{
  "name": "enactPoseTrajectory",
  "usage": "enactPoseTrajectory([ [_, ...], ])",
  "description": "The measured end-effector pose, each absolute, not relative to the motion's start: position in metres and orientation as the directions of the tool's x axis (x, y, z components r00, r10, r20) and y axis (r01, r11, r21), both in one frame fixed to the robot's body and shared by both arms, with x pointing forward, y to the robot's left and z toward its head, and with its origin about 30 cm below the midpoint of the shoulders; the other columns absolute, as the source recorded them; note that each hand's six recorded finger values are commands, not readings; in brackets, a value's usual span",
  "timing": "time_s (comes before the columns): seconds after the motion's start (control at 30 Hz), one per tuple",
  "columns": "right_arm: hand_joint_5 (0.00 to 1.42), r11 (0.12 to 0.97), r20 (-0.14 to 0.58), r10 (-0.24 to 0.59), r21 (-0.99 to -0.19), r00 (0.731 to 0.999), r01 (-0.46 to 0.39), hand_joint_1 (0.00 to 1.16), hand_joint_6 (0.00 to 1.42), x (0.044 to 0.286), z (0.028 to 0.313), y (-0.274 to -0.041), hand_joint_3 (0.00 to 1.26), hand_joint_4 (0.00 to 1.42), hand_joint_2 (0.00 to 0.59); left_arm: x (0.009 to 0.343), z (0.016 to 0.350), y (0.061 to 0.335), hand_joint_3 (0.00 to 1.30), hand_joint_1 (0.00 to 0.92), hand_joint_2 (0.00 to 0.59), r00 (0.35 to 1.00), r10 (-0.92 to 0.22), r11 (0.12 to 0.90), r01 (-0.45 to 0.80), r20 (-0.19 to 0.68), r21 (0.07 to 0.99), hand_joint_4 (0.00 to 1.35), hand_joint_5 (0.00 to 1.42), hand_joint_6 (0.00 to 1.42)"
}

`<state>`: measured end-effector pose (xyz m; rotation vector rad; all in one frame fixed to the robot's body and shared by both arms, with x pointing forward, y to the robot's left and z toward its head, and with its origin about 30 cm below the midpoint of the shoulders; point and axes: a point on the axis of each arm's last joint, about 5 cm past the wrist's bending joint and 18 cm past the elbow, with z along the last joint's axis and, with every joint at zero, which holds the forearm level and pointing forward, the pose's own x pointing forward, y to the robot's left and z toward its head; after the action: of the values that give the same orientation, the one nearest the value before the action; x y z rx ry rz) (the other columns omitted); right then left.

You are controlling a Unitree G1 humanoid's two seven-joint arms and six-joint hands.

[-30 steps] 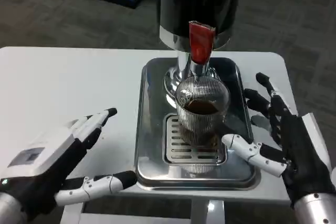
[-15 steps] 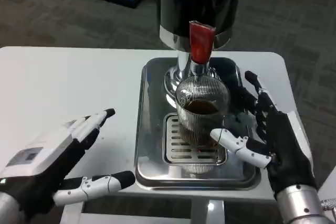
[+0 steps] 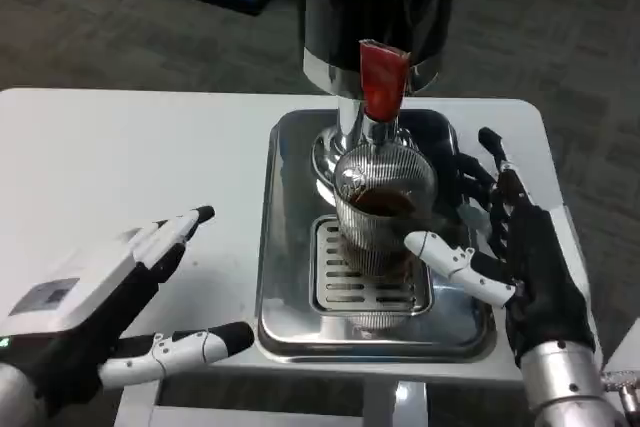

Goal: Grasp the cup under the faucet to collect the drink, then remove the cup.

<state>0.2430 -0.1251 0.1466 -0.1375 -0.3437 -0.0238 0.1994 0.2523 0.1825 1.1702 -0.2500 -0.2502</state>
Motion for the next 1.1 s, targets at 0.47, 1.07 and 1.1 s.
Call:
enactPoseTrajectory([
  [0.47, 0.15, 0.994, 0.344, 0.036, -0.111, 0.938, 0.003, 0.73, 0.22, 0.246, 0.145, -0.120, 0.01, 0.14, 0.140, 0.201, 0.182, 0.252, 0.00, 0.000, 0.061, 0.946, -0.321, 0.339, 0.071, 0.045, 0.938, 0.00, 0.00, 0.00],
  [1.07, 0.13, 0.988, 0.342, 0.125, -0.127, 0.931, -0.086, 0.72, 0.20, 0.246, 0.146, -0.108, 0.00, 0.13, 0.138, 0.202, 0.182, 0.252, 0.00, 0.000, 0.062, 0.947, -0.318, 0.339, 0.072, 0.043, 0.938, 0.00, 0.00, 0.00],
  [1.1, 0.13, 0.988, 0.342, 0.128, -0.130, 0.931, -0.088, 0.72, 0.20, 0.247, 0.146, -0.108, 0.00, 0.13, 0.139, 0.202, 0.182, 0.252, 0.00, 0.000, 0.062, 0.947, -0.318, 0.339, 0.072, 0.042, 0.938, 0.00, 0.00, 0.00],
])
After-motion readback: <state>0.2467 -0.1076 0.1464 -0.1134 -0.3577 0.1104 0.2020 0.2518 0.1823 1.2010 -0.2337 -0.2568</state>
